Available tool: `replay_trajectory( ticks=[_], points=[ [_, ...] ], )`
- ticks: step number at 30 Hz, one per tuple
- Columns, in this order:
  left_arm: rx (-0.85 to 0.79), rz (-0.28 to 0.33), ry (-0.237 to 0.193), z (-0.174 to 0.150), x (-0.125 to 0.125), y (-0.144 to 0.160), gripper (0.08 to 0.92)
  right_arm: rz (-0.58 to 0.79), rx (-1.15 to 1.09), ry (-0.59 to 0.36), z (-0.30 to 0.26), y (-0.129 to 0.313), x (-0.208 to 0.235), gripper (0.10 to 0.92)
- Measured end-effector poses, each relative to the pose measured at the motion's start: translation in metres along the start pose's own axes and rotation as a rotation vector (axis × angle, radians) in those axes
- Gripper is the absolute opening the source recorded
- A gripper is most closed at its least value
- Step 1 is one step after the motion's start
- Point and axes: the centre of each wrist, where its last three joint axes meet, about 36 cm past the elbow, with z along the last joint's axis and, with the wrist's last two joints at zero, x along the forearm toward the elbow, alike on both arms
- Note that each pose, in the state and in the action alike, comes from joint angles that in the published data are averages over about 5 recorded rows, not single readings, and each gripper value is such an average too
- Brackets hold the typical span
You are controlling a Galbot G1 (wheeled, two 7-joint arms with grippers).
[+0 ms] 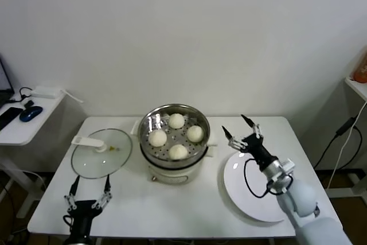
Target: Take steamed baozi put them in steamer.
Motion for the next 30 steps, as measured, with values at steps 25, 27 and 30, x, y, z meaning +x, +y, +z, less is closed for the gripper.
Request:
replay_trajectory(
  ticks=[25, 27, 30],
  points=[
    [-0.026, 0.03, 0.041, 0.004, 0.005, 0.004, 0.823, 0.175, -0.25, 0.057, 0.053, 0.084, 0.1, 0.823],
    [-0.027, 0.031, 0.041, 0.004, 0.005, 0.004, 0.823, 0.177, -0.254, 0.06, 0.054, 0.086, 0.102, 0.823],
    [-0.028, 0.032, 0.041, 0.004, 0.005, 0.005, 0.823, 0.177, -0.258, 0.063, 0.055, 0.088, 0.105, 0.823]
  ],
)
